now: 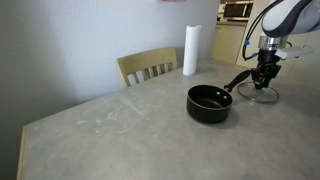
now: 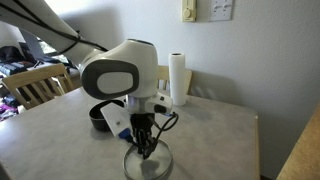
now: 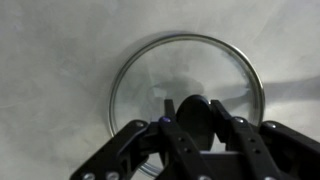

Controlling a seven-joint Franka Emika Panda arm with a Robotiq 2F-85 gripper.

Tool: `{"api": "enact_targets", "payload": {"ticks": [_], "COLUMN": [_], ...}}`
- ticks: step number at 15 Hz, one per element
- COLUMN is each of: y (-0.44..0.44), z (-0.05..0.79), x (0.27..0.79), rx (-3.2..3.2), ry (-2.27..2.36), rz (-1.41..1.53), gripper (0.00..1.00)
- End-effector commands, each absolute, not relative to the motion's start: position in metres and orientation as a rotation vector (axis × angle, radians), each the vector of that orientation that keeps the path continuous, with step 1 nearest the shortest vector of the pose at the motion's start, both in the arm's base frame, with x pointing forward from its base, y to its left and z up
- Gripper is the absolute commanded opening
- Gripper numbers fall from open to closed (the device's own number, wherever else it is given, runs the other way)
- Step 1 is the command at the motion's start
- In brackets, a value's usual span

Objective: Uncover the pot and put the lid on the table

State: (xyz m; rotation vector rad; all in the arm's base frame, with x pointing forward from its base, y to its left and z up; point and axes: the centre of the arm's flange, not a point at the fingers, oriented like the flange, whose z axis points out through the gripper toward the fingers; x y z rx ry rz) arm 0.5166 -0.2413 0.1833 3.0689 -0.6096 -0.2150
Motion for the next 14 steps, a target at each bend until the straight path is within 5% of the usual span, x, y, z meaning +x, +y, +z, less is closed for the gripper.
{"api": "enact_targets", "payload": {"ticks": [1,11,13,14], "y": [-0.244,-0.252,-0.254,-0.255], "z": [0.175,0.177,0.178,0.177], "x": [0.52,0.521,0.519,0.518], "rx": [3.046,3.088,3.09,3.091], "ry": [-0.653,-0.718,-0.725,-0.728], "rz": [-0.118,-0.194,-0.192,-0.19], "gripper": [0.14,0.14,0.59,0.65]}}
